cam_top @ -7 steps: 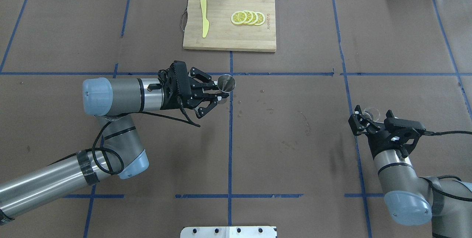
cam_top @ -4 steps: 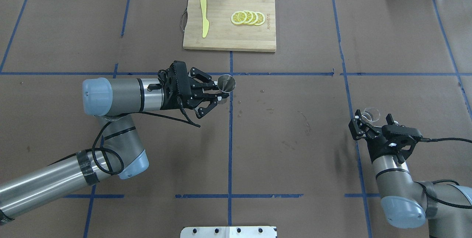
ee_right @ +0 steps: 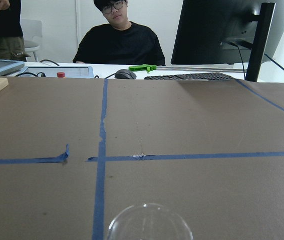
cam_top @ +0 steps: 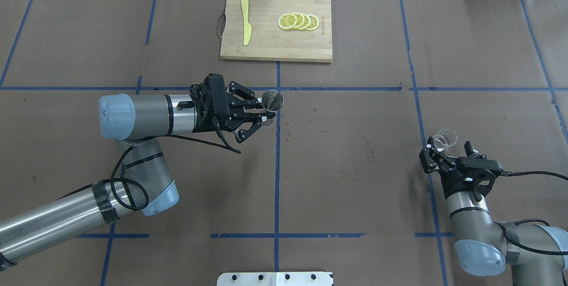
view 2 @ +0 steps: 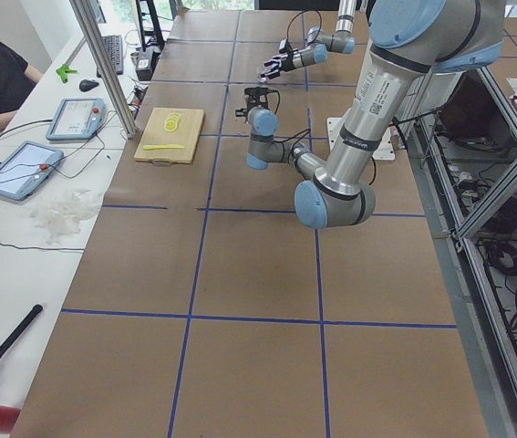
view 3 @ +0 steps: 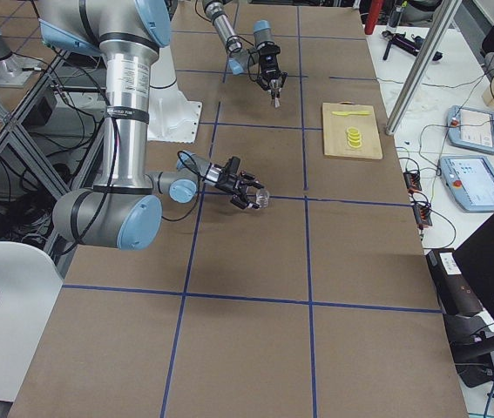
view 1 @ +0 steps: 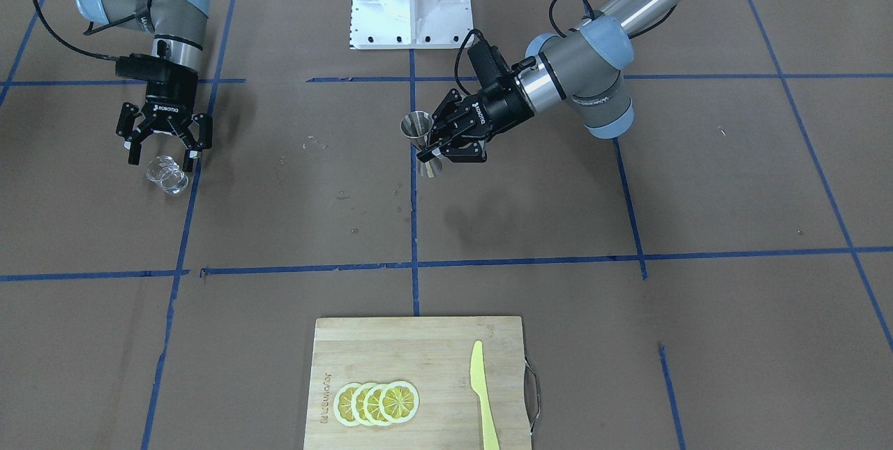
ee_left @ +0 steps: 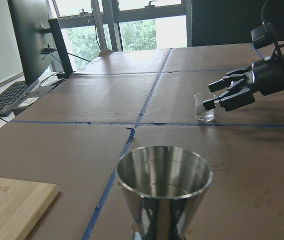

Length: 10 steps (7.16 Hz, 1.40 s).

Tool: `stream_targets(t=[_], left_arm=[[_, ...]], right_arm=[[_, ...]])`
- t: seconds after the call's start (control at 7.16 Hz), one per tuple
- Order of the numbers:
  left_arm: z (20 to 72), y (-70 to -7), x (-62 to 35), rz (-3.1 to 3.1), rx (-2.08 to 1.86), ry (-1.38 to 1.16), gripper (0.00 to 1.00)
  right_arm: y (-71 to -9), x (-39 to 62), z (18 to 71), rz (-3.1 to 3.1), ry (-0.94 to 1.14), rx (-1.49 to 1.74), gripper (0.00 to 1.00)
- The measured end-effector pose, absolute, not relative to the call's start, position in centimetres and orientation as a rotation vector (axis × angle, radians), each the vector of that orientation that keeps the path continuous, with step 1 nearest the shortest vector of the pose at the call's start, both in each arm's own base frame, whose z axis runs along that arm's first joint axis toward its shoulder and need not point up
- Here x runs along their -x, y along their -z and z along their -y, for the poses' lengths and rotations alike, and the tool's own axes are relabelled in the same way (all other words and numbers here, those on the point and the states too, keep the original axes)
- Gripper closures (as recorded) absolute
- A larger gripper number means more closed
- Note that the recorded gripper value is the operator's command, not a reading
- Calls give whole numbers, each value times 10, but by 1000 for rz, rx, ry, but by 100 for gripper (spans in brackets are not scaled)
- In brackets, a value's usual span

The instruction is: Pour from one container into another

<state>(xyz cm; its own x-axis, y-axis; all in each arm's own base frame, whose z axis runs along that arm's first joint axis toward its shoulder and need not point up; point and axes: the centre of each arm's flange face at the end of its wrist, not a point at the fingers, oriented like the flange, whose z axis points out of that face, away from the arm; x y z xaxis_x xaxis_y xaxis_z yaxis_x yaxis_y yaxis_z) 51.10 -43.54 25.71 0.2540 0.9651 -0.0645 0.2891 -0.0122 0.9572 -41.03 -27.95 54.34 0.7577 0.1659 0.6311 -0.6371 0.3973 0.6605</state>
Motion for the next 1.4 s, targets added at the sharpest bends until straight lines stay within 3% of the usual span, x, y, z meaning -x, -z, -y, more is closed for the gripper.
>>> stream_targets(t=[0.98, 1.12, 1.4], left_arm=[[433, -262, -510, -1224, -1508, -840, 100], [433, -263, -510, -1224, -1507, -840, 100], [433, -265, -510, -1222, -1504, -840, 100]], right_arm=[[-547, 428, 281, 516, -536, -1051, 5], [-547, 436, 282, 514, -535, -1058, 14], [-551, 437, 284, 498, -531, -1074, 52]])
